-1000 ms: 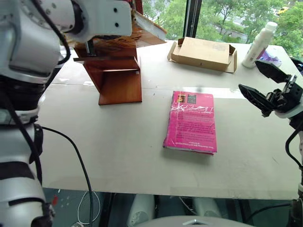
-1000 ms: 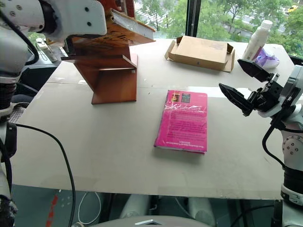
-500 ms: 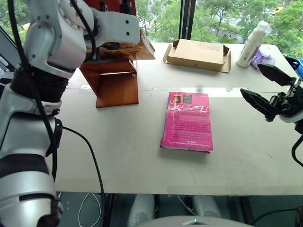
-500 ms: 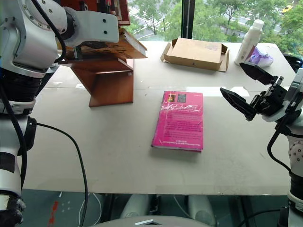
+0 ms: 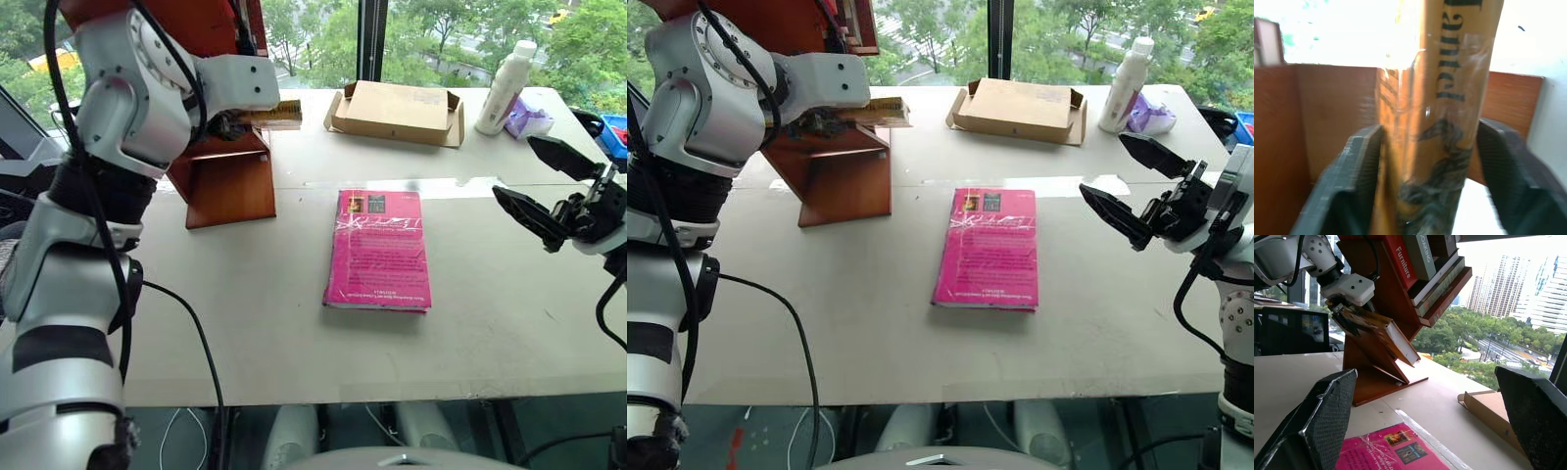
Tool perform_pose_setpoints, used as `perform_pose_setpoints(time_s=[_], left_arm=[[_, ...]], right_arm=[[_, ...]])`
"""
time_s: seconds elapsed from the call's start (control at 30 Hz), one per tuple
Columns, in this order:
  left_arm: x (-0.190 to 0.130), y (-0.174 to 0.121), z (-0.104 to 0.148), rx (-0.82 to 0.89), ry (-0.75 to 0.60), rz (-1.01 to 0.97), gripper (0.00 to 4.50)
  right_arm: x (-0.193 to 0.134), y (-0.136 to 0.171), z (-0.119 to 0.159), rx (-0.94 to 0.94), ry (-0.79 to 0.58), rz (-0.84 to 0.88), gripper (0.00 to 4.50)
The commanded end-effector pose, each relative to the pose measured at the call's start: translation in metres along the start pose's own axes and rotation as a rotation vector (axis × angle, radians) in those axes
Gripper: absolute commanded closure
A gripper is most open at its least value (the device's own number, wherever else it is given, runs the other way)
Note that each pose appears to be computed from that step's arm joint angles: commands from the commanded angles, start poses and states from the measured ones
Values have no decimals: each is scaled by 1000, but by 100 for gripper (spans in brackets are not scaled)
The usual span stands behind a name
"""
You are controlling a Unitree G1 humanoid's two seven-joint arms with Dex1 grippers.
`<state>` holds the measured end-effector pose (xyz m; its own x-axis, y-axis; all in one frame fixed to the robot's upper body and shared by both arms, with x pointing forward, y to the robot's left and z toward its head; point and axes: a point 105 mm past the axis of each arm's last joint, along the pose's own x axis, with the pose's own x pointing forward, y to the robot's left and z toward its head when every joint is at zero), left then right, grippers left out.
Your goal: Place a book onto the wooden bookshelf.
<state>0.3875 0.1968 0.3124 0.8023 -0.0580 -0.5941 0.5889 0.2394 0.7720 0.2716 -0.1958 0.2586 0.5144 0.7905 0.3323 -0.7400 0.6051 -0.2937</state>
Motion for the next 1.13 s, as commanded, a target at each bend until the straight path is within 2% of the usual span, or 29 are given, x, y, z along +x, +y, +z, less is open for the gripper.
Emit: perform_pose_setpoints(time_s=[0.03, 0.2, 0.3, 0.4, 0.47, 0.53, 0.6, 0.7, 0.83, 0.93, 1.0, 1.07, 1.13], left_arm=[[-48, 10, 26, -64, -203, 34, 3], [-103, -4, 35, -213, -505, -73, 3], [-117, -23, 48, -343, -729, -160, 3], [-113, -52, 61, -427, -935, -223, 3], [-94, -77, 68, -521, -979, -270, 3], [-80, -93, 74, -686, -1045, -291, 3], [-63, -115, 74, -725, -1020, -296, 3], [-41, -140, 57, -782, -987, -299, 3], [-5, -184, -3, -860, -818, -307, 3], [2, -209, -42, -902, -724, -315, 3], [3, -217, -59, -905, -685, -310, 3], [2, -221, -66, -903, -678, -315, 3], [2, -223, -63, -895, -701, -321, 3]], right_arm=[[-3, -1, 16, -45, -5, 12, 0], [-11, -6, 13, -58, 47, -16, 0], [-19, -6, 8, -57, 102, -29, 0], [-32, -7, -1, -56, 188, -51, 0], [-46, -10, -11, -46, 263, -88, 0], [-61, -16, -18, -35, 319, -152, 0], [-79, -15, -26, -26, 391, -187, 0], [-106, -8, -37, -14, 502, -226, 0], [-136, 0, -39, 18, 580, -264, 0], [-160, -2, -39, 17, 644, -302, 0], [-169, -2, -37, 22, 664, -315, 0], [-174, 0, -36, 22, 685, -318, 0], [-176, 3, -37, 32, 698, -314, 0]])
